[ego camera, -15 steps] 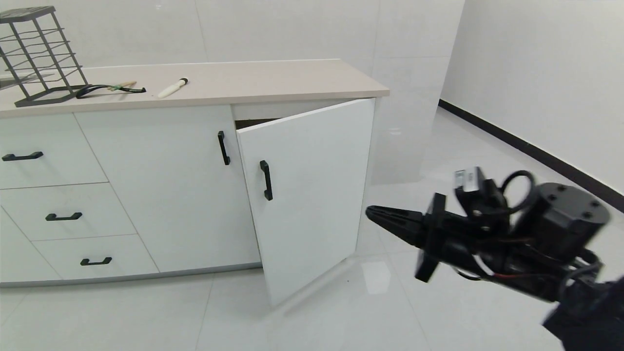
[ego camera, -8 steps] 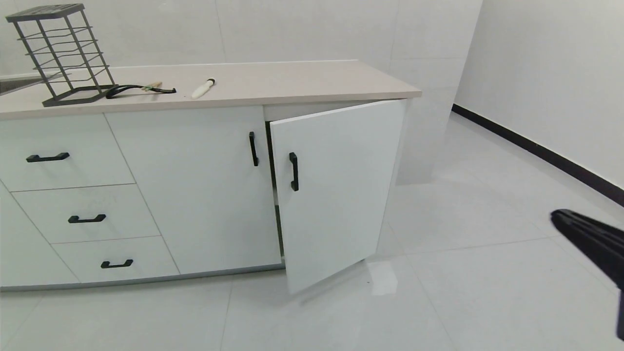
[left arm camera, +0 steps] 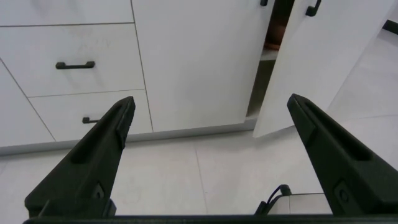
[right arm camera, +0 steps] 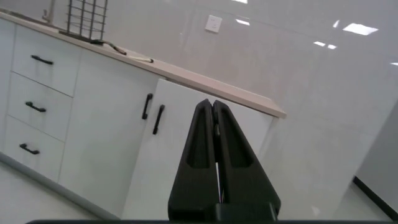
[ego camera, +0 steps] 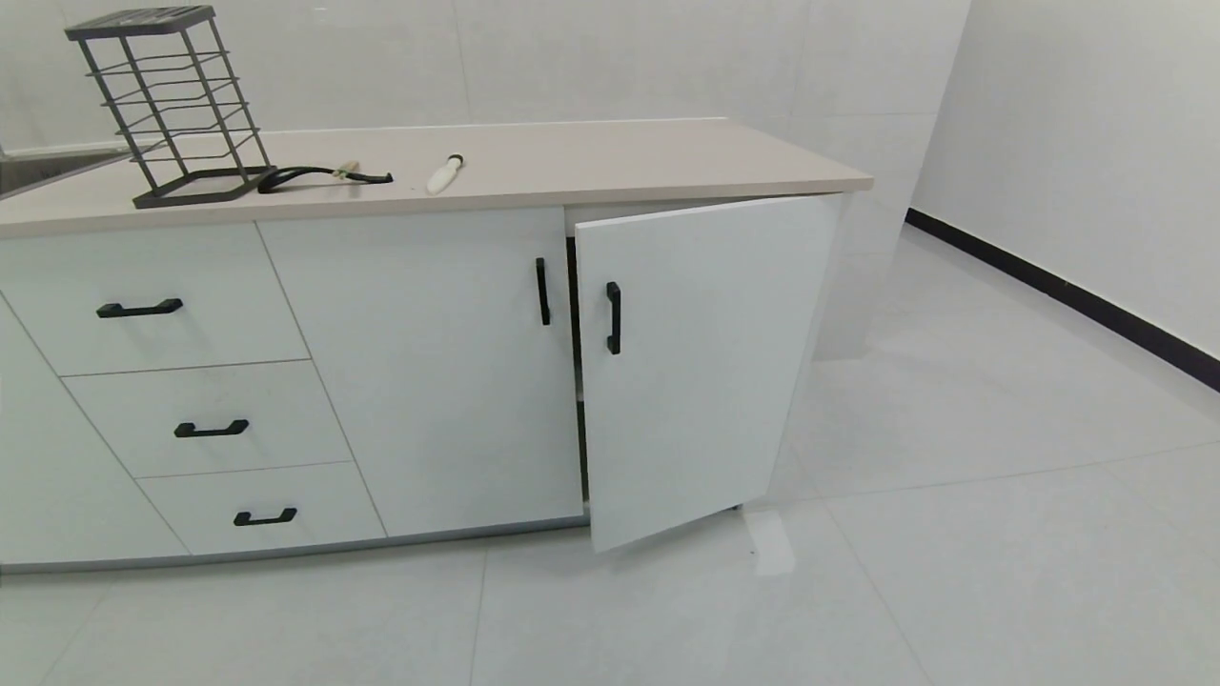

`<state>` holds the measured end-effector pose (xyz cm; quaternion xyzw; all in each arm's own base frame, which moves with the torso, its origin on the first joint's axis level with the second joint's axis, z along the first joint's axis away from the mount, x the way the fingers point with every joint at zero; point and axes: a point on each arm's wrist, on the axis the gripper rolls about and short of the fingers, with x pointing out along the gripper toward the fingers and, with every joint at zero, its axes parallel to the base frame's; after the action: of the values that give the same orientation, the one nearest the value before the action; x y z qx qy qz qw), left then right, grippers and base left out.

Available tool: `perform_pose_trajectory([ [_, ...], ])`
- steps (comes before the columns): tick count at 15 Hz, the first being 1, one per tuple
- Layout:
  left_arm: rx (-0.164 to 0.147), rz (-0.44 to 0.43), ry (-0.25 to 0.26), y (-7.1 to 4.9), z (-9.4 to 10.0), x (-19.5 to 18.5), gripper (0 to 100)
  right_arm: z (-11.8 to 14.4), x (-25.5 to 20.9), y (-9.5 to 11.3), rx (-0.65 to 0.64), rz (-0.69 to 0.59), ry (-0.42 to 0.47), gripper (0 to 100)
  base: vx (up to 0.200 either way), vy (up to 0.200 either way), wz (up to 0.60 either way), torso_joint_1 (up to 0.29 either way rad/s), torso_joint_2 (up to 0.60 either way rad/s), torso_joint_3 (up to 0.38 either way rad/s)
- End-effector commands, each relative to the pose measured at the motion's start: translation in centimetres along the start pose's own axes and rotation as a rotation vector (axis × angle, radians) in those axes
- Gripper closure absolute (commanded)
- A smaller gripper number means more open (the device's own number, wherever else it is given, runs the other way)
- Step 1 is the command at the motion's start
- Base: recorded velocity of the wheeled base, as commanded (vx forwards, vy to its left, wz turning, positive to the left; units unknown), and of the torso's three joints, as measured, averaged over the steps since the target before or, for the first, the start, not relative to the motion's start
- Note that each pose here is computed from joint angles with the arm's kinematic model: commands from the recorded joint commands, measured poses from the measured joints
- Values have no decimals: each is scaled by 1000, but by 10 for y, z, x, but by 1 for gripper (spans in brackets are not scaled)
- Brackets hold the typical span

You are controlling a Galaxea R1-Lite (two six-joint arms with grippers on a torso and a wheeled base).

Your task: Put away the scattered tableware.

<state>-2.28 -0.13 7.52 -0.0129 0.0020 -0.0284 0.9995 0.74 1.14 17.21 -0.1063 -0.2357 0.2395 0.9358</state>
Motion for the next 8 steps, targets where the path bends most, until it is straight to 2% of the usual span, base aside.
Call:
perform_pose_trajectory([
  [1,0,0,1,0,0,0,0,4,-31,21,-90,-67,-65,100,0,0,0,0,0,0],
  [4,0,0,1,0,0,0,0,-11,-42,29,-86,-46,-30,100,0,0,0,0,0,0],
  [6,1,0,1,0,0,0,0,-16,-45,26,1,94,-30,100,0,0,0,0,0,0],
  [8,1,0,1,0,0,0,0,-20,-46,28,-6,3,8,100,0,0,0,0,0,0],
])
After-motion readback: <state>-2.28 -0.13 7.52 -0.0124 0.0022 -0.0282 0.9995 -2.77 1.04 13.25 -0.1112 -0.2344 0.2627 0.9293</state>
